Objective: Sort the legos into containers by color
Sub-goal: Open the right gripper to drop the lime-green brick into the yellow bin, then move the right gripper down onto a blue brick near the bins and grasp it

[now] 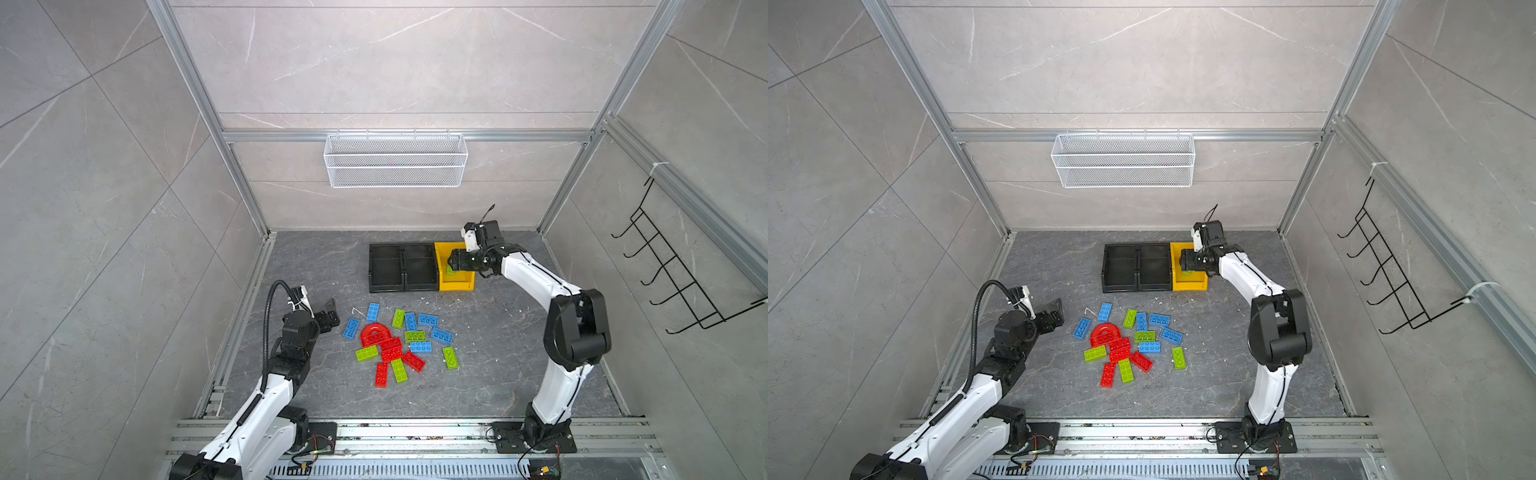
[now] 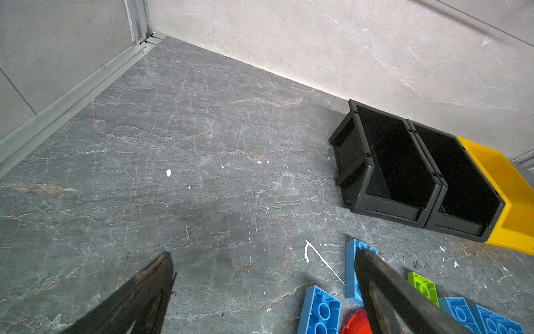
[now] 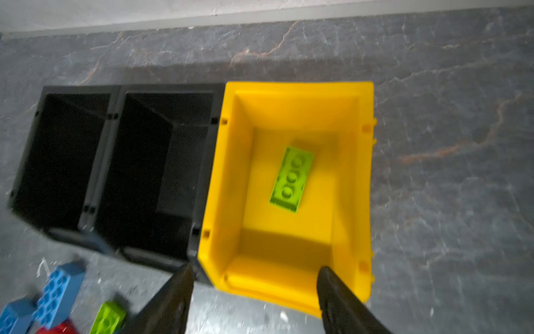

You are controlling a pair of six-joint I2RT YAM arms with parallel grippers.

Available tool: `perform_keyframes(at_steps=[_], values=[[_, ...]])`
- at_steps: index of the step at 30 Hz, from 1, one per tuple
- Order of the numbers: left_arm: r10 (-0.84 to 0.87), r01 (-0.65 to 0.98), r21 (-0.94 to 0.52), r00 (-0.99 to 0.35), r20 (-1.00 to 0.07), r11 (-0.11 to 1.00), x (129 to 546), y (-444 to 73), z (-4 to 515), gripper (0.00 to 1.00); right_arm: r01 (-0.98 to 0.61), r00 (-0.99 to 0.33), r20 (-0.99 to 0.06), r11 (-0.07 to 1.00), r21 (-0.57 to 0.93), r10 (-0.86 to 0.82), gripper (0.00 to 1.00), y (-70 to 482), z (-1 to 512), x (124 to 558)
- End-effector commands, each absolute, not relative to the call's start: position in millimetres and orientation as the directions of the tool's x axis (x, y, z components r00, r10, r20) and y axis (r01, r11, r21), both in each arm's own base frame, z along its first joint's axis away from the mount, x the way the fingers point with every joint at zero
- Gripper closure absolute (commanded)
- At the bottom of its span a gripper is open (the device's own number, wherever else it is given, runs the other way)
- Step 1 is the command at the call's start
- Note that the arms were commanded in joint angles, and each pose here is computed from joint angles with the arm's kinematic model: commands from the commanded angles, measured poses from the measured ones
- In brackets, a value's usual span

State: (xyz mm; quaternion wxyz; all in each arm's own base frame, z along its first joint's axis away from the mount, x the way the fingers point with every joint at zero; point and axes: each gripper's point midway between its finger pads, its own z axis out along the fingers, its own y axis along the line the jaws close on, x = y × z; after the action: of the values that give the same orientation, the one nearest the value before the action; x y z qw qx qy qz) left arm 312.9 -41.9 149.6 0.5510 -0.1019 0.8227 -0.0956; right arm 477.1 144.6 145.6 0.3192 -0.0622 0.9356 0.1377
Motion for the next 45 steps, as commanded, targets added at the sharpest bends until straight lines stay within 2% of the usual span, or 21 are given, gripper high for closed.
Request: perform_keyframes(at_steps=[1,6,12,27,36,45], values=[[-0.290,-0.018,-0.299,-0.300,-0.909,0.954,323,-48,184,0.00,-0.288,-0.799,-0.590,0.935,0.205,-0.117,0.28,176,153,423],[-0.285,-0.017,-0.295,-0.315,-0.905,0.955,325,-50,180,0.00,-0.447,-0.822,-0.442,0.887,0.111,-0.359,0.28,212,116,358],[-0.282,-0.022,-0.291,-0.328,-0.902,0.957,327,-50,177,0.00,-0.473,-0.827,-0.377,0.878,0.066,-0.417,0.27,214,82,341],[-0.284,-0.026,-0.293,-0.336,-0.898,0.956,327,-50,176,0.00,-0.460,-0.854,-0.302,0.885,0.063,-0.423,0.26,225,38,341],[-0.280,-0.032,-0.285,-0.332,-0.901,0.958,327,-48,176,0.00,-0.406,-0.865,-0.345,0.912,0.057,-0.364,0.28,229,27,363],[-0.277,-0.034,-0.282,-0.326,-0.904,0.959,325,-47,178,0.00,-0.282,-0.897,-0.377,0.956,0.085,-0.231,0.32,193,32,381]])
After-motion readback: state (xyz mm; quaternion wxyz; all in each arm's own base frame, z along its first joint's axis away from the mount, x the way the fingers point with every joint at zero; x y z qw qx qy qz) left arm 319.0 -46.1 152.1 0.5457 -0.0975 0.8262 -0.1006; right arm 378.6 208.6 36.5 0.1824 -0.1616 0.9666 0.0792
